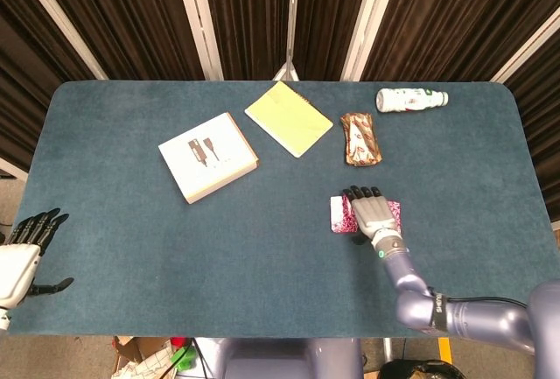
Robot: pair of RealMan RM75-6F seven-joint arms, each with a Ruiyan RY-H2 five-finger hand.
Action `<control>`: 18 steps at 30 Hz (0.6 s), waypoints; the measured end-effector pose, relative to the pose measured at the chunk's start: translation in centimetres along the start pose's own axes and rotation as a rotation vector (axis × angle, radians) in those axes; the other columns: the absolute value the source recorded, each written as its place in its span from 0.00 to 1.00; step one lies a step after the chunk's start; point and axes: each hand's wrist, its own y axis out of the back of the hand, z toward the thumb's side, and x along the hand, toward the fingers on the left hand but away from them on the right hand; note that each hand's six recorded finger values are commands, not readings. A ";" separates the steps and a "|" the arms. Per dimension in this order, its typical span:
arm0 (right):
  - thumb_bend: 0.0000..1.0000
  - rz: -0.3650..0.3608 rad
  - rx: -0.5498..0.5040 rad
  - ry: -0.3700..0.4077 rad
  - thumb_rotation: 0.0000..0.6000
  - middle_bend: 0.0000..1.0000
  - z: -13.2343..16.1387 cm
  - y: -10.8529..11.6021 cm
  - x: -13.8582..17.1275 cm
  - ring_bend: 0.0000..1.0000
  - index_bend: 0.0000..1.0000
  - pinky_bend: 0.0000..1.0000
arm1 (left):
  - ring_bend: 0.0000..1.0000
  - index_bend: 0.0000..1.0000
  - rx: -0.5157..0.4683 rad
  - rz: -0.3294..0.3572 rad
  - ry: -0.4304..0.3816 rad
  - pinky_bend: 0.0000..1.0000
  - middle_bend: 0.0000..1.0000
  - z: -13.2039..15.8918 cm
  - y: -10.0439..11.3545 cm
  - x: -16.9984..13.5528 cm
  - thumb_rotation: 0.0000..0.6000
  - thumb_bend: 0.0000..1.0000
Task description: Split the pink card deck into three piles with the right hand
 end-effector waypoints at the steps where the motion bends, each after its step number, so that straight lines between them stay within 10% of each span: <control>1: 0.25 0.004 0.000 0.000 1.00 0.00 0.2 -0.2 -0.2 0.00 0.00 0.00 | 0.00 0.00 -0.001 -0.001 0.000 0.00 0.00 0.0 0.0 0.0 1.00 0.00; 8: 0.25 0.007 0.005 -0.004 1.00 0.00 0.9 -0.6 -1.1 0.00 0.02 0.00 | 0.00 0.00 -0.006 -0.013 0.001 0.00 0.00 -0.1 0.0 0.0 1.00 0.00; 18: 0.29 -0.017 -0.017 -0.001 1.00 0.16 1.1 -0.4 -1.5 0.00 0.52 0.00 | 0.00 0.00 -0.008 -0.018 -0.001 0.00 0.00 -0.1 -0.1 0.0 1.00 0.00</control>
